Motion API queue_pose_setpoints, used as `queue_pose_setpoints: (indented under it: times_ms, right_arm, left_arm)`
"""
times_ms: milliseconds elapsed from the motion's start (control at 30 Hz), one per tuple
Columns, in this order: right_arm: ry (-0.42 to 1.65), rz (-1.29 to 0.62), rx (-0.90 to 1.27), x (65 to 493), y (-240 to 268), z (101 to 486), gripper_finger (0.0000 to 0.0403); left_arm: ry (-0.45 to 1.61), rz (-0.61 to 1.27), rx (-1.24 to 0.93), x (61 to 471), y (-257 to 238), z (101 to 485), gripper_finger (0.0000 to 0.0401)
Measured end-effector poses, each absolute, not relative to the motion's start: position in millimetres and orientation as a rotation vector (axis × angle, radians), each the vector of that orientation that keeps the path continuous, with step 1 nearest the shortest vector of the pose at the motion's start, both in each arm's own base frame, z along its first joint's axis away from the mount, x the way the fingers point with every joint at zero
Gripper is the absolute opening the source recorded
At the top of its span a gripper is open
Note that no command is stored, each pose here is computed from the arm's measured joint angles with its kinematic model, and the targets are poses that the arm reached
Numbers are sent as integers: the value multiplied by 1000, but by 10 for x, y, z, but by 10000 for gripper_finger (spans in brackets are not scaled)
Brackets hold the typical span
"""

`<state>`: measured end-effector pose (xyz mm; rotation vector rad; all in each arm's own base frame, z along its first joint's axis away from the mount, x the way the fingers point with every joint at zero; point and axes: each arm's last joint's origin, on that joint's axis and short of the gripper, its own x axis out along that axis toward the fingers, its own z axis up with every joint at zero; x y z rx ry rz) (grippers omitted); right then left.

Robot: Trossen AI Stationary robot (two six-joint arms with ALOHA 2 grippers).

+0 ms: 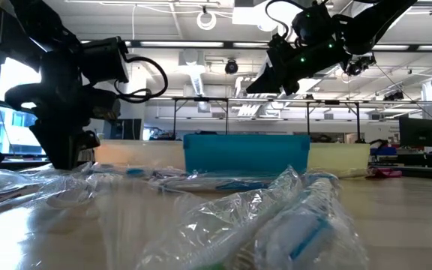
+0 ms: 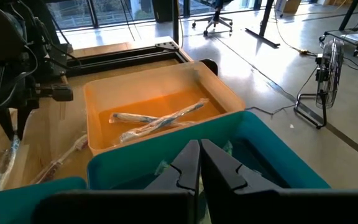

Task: Pick & Place Toothbrushes
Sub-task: Put the blue toothbrush into the orange bin

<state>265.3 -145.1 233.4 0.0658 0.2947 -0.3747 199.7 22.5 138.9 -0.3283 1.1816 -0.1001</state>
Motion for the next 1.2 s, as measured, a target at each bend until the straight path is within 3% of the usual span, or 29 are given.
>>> queue_pose_setpoints:
  times_ms: [233,667,1200]
  right_arm:
    - [294,-375,66,2654,-1450,2335,7]
    - [293,-373,73,2654,-1450,2335,7]
    - [295,-371,62,2655,-1450,2335,7]
  left_arm:
    - [1197,-88,-307,1996,232,1453,18]
    - [1278,-13,-186,2075,283,1951,19]
    - [1087,76,-151,1815,264,2406,19]
